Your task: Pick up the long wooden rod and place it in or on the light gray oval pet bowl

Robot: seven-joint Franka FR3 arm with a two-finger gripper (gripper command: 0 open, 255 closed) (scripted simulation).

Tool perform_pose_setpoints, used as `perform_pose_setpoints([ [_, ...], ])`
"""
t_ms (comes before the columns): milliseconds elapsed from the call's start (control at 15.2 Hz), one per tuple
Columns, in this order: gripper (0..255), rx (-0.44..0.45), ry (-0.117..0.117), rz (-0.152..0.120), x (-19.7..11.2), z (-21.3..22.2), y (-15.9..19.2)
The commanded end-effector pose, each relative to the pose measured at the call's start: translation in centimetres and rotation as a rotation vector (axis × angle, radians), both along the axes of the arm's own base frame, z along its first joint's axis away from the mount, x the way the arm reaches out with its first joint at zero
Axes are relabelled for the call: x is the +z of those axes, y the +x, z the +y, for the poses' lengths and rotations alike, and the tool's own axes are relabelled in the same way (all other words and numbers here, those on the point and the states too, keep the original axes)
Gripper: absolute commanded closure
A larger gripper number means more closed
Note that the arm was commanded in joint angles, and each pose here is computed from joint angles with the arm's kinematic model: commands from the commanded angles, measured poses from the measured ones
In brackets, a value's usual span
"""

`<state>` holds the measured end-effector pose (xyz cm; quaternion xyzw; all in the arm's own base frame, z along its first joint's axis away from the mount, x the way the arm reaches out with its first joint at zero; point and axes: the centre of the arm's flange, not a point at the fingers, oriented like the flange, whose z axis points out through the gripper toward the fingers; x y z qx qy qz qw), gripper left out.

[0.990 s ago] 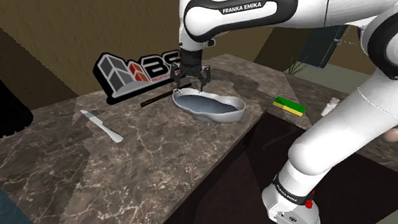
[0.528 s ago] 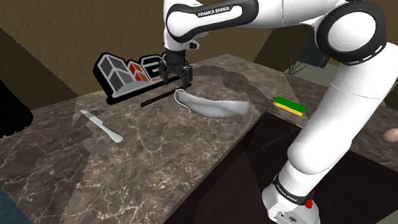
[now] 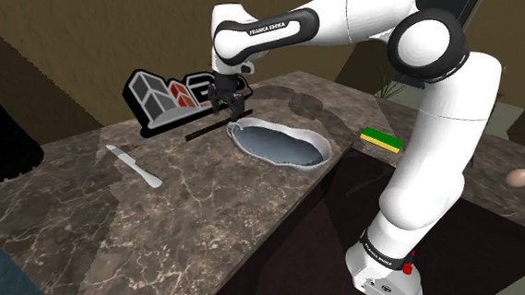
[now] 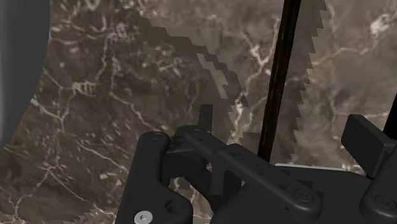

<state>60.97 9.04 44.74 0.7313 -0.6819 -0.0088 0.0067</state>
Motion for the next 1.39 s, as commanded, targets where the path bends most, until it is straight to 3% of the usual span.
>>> perform_pose_setpoints([
  [0, 0, -0.002, 0.000, -0.001, -1.08, -0.01, -0.06],
  [594, 0, -0.002, 0.000, -0.001, -1.91, -0.01, -0.07],
  [660, 255, -0.002, 0.000, -0.001, -1.89, -0.05, -0.08],
  [1320, 255, -0.002, 0.000, -0.001, -1.39, -0.01, -0.08],
])
